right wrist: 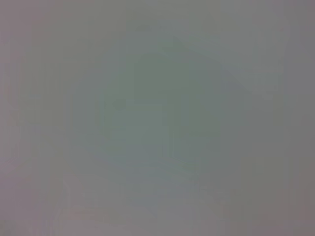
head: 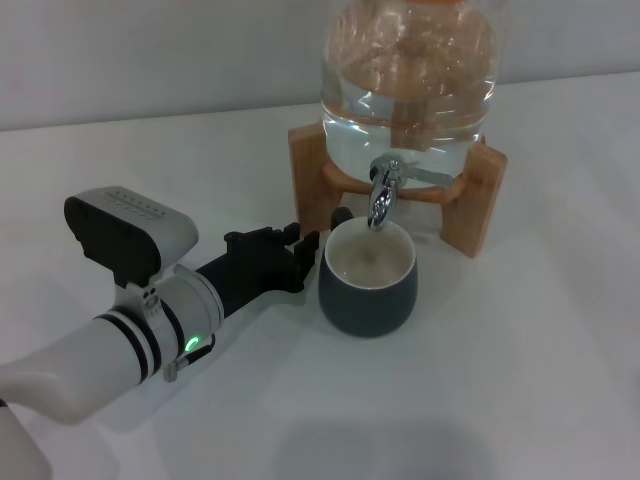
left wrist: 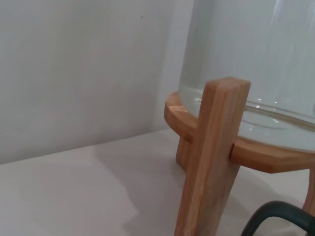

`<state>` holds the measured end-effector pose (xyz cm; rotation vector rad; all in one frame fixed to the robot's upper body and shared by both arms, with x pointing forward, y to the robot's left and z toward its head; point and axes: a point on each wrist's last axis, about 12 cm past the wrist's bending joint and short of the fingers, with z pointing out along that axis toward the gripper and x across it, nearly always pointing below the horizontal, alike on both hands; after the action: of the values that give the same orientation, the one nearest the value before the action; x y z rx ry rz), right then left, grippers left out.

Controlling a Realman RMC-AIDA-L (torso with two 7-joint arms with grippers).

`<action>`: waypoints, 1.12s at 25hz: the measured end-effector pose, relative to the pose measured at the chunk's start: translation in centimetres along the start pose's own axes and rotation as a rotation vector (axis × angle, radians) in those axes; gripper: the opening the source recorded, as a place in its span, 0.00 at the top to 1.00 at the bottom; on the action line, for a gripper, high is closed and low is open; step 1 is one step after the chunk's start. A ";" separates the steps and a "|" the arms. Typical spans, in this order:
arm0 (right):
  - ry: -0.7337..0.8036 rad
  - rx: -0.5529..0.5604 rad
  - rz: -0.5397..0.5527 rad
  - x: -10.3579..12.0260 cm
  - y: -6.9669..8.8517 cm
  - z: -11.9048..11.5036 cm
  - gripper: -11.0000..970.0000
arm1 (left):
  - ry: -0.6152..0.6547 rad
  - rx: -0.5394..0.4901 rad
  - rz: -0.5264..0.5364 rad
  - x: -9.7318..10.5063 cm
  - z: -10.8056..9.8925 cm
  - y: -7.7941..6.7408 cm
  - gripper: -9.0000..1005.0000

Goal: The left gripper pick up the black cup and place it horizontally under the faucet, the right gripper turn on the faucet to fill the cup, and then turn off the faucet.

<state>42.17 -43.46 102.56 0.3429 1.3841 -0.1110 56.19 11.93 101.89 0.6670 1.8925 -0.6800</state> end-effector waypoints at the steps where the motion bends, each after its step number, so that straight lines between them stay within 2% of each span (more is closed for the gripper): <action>1: 0.000 0.000 0.000 0.0 0.0 0.0 0.12 | 0.000 0.000 0.001 0.0 0.0 0.0 0.76; 28: 0.018 0.006 -0.004 0.3 0.1 0.1 0.12 | 0.004 -0.007 0.001 0.2 -0.2 0.2 0.75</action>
<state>42.37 -43.38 102.33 0.3467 1.4021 -0.1159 56.18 12.22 101.75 0.6650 1.8969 -0.6714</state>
